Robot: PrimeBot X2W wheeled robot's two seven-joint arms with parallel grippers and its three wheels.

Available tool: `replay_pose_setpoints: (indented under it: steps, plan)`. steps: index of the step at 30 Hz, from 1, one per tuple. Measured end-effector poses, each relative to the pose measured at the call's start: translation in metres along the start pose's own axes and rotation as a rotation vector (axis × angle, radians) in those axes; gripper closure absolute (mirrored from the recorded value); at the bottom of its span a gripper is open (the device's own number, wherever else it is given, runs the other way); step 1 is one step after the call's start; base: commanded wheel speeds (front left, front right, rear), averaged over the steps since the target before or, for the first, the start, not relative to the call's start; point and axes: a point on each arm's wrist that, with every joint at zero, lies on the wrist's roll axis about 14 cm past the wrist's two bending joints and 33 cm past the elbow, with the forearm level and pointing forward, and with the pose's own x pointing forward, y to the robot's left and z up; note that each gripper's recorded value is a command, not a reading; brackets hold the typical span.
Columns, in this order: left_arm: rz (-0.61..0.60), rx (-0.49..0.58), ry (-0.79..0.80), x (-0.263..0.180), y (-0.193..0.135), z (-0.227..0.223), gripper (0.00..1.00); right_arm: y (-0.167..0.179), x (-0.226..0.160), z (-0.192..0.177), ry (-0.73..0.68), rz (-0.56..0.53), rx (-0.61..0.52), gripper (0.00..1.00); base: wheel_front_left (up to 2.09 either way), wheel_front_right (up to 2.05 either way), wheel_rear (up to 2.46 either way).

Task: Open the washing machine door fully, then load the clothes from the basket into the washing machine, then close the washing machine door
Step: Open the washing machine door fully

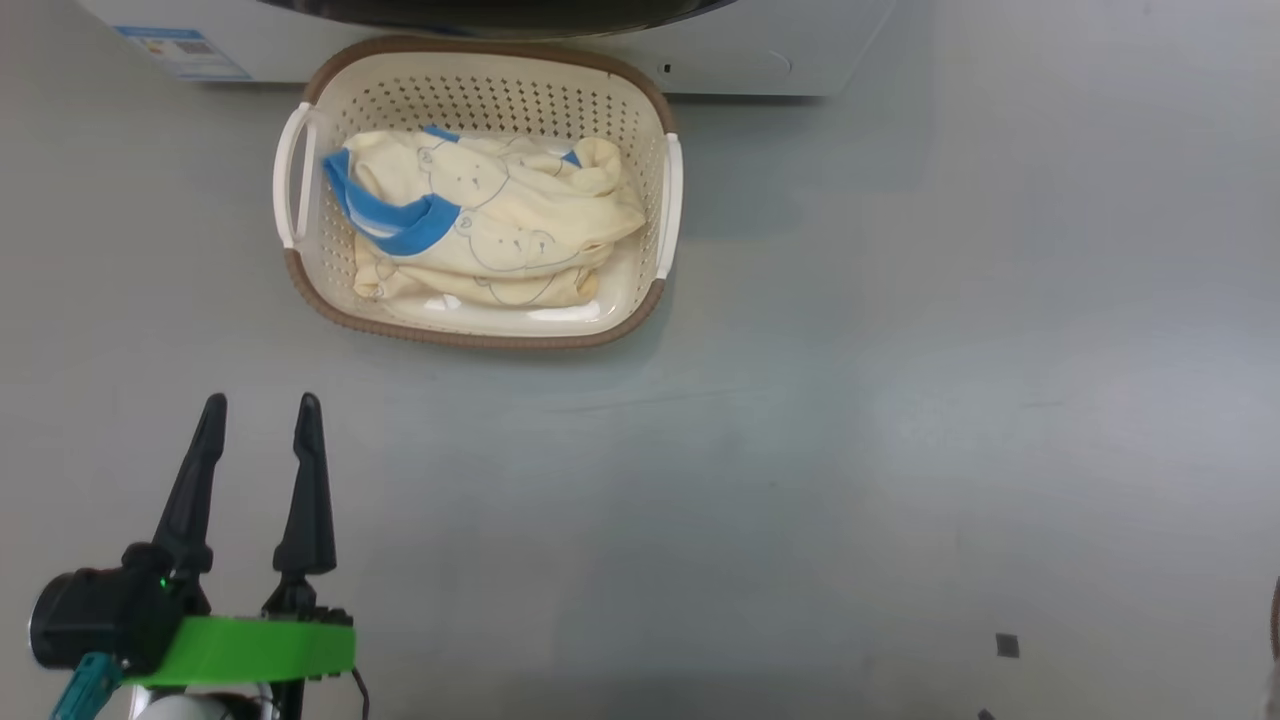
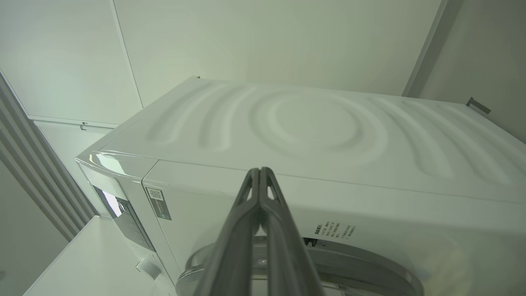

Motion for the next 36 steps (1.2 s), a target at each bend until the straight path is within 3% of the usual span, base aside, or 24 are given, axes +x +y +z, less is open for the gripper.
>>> replay_pose_setpoints:
  steps: [10,22,36]
  plan:
    - [0.052,0.006,0.024,-0.004,0.015,-0.007,0.0,-0.008,0.045,-0.066,0.195,0.03,-0.017,1.0,0.0,0.0,0.0]
    - [0.108,-0.005,0.034,-0.014,0.024,-0.01,0.0,-0.015,0.07,-0.139,0.373,0.056,0.008,1.0,0.0,0.0,0.0]
    - [0.15,-0.014,0.059,-0.019,0.031,-0.018,0.0,-0.02,0.088,-0.169,0.448,0.087,0.007,1.0,0.0,0.0,0.0]
